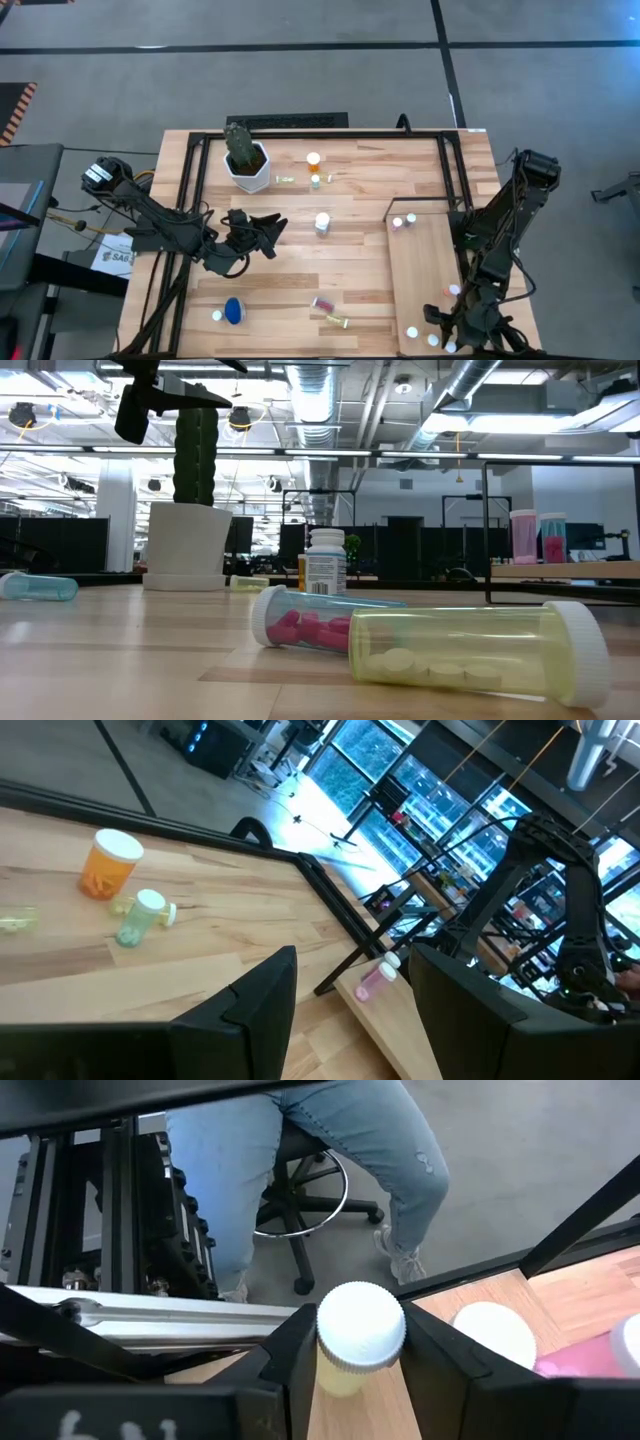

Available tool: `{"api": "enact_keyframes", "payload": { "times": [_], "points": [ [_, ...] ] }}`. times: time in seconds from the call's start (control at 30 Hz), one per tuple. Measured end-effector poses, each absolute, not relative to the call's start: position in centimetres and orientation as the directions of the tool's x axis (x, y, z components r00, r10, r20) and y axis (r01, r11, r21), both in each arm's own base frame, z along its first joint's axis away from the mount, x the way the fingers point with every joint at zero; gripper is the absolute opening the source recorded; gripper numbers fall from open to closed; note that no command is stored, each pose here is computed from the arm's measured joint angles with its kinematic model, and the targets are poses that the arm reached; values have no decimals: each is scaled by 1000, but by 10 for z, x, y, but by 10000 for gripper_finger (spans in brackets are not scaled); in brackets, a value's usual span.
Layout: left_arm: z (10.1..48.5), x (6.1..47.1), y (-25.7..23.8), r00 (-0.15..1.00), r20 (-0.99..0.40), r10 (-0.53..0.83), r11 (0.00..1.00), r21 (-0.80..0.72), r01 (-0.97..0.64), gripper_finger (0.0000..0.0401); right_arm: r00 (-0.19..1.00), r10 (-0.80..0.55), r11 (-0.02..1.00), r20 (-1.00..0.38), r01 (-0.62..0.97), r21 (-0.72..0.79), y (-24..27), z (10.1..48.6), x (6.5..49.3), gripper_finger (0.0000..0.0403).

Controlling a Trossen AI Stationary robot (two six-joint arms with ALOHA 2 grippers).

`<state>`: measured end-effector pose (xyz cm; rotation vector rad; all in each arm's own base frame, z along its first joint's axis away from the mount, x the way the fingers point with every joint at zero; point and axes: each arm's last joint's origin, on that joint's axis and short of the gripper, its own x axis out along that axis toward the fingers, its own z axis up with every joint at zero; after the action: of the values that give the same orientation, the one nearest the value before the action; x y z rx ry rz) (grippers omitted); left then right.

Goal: Pick and place medicine bottles onto shelf by color
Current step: Put the yellow pill bottle on the shelf

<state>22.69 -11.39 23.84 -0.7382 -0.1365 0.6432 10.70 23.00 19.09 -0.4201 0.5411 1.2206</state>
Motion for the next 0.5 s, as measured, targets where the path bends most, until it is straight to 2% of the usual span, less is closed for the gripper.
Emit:
{"api": "enact_keyframes", "payload": {
  "times": [0.27,0.5],
  "points": [
    [238,227,-114,801,-104,590,559,-663,-497,183,246,762,293,-599,-956,-20,230,191,107,160],
    [238,227,-114,801,-104,590,559,-663,-498,183,246,759,289,-602,-957,-26,230,191,107,152]
  ]
}}
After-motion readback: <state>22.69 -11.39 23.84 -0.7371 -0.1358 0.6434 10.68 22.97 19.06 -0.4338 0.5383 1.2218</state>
